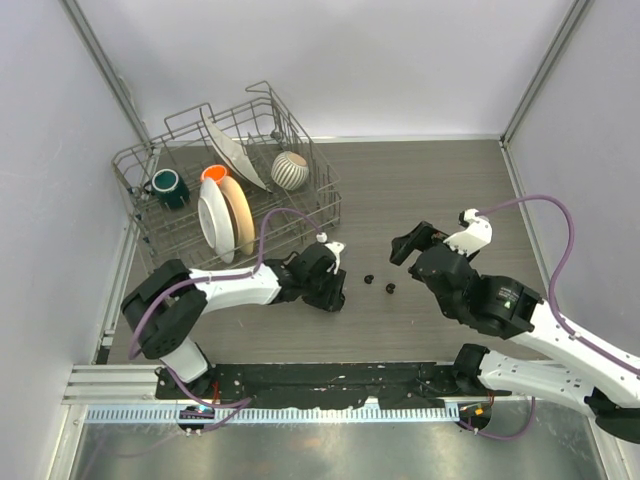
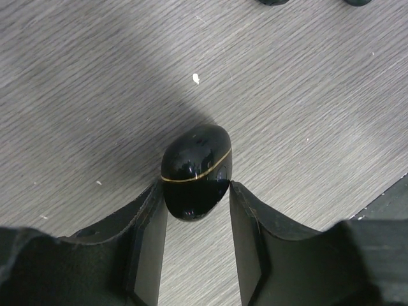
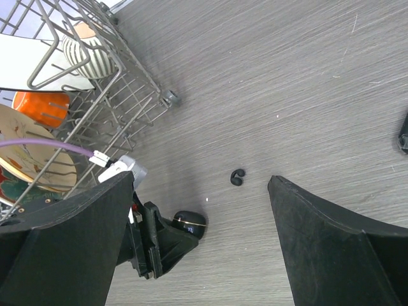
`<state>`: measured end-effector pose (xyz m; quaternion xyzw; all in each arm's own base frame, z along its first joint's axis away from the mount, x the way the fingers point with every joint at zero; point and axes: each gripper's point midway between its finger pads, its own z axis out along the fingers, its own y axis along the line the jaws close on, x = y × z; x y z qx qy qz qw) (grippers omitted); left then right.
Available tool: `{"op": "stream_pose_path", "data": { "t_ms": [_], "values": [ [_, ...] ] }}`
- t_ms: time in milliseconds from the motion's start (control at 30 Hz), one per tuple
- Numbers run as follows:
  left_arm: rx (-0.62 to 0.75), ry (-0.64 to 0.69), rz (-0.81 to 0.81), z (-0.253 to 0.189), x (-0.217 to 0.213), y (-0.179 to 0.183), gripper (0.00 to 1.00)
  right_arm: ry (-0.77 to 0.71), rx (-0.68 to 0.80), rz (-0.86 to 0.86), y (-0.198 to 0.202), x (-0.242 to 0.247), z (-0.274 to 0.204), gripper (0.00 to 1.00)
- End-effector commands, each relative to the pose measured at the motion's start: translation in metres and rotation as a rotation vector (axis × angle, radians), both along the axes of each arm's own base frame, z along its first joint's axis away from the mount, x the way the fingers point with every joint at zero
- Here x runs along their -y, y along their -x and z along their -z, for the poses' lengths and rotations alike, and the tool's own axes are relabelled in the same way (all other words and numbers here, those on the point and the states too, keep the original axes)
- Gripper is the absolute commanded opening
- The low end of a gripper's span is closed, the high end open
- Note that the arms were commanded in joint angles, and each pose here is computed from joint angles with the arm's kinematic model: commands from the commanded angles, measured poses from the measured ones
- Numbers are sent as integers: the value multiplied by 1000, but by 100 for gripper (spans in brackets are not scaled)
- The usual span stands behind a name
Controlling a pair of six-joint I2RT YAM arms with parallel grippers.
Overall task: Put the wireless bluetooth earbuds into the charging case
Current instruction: Place the charging case at the center of the board, then pick up the charging case at the center of the board.
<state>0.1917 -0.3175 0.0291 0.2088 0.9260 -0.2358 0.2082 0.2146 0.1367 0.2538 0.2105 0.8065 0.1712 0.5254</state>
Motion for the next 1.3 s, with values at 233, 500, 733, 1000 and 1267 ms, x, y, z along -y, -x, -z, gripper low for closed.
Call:
{"op": "stream_pose_path", "data": {
  "t_ms": [233,500,733,1000,1267],
  "values": [
    [132,39,0,-68,-7,-11,56,102,-23,72,-13,17,5,95],
    [246,183,27,-132,-5,-10,55,154,-215,235,-27,79,54,99],
    [428,409,12,-200,-11,-7,80,152,-440,408,-23,146,107,100],
    [571,536,1,-226,-33,4,100,196,-569,467,-25,178,145,97],
    [578,555,64,-230,-35,16,100,194,-642,437,-42,176,181,83]
  ]
}}
